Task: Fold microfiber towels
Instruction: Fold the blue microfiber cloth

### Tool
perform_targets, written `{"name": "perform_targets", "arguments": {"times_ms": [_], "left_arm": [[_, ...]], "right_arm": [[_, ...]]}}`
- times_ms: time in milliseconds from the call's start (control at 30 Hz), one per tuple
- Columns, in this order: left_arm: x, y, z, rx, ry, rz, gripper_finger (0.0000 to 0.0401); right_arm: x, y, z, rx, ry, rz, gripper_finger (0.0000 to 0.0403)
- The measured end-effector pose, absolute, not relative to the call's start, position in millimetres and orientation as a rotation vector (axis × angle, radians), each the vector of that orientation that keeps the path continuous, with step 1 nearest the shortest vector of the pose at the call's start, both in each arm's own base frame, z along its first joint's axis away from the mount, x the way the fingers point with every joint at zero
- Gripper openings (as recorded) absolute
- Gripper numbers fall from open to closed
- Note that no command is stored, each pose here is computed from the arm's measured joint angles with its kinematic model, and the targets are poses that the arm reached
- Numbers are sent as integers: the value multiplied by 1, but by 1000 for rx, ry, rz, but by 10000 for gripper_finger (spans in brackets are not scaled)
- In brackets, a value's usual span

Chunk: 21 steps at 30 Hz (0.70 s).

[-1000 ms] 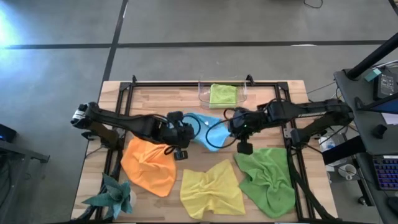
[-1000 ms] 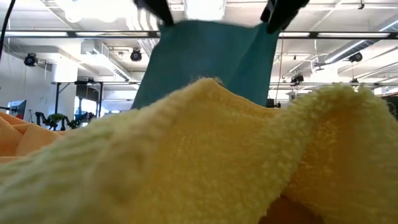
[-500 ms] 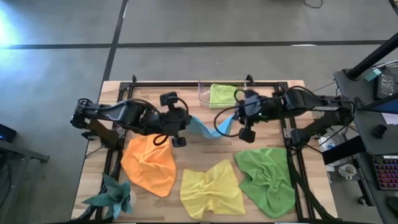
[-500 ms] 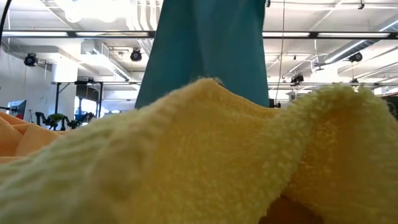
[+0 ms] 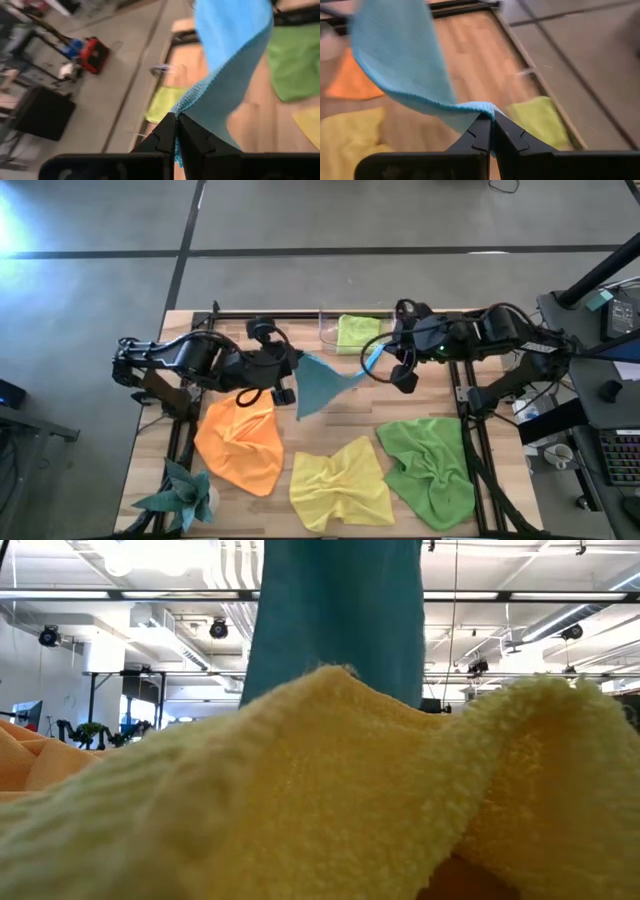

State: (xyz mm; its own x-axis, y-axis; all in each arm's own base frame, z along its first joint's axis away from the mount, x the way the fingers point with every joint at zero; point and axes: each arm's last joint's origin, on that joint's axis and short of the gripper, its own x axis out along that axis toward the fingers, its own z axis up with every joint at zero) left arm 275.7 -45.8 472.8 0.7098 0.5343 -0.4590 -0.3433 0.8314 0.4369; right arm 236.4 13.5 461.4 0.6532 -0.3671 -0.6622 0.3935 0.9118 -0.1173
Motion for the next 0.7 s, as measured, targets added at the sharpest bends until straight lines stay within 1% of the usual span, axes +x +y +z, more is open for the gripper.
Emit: {"name": "perform_targets", "arguments": {"times_ms": [67,167,233,267,300,333,400,433,467,533,567,600,633,700], "left_arm": [[273,-44,480,339,581,548,0],[268,-41,488,356,543,651,0],[266,-38,491,373,526,725,0],[266,-37,492,374,523,732,0],[266,-35,493,371,522,736,0],[266,-35,493,369,522,732,0],[271,-36,489,381,547,674,0],[275,-38,487,385,556,620,0],[280,-40,485,385,563,548,0],[290,-46,480,403,580,399,0],[294,-47,477,431,595,350,0],[297,-48,474,474,616,346,0],[297,-47,473,521,636,396,0],[292,-41,472,633,681,621,0]], "right_arm": [[235,13,460,33,768,-461,9],[236,14,459,55,812,-380,9],[238,13,458,42,796,-412,9],[238,12,457,38,785,-452,9],[238,12,457,42,788,-448,8],[239,13,457,48,803,-393,8],[242,17,457,30,809,-240,9],[244,19,458,12,788,-213,9],[246,21,460,0,759,-215,9],[247,21,462,-13,722,-279,9],[247,19,464,-24,711,-320,9],[246,17,465,-31,699,-353,8],[246,16,466,-34,692,-373,8],[245,17,468,-30,686,-366,8]]}}
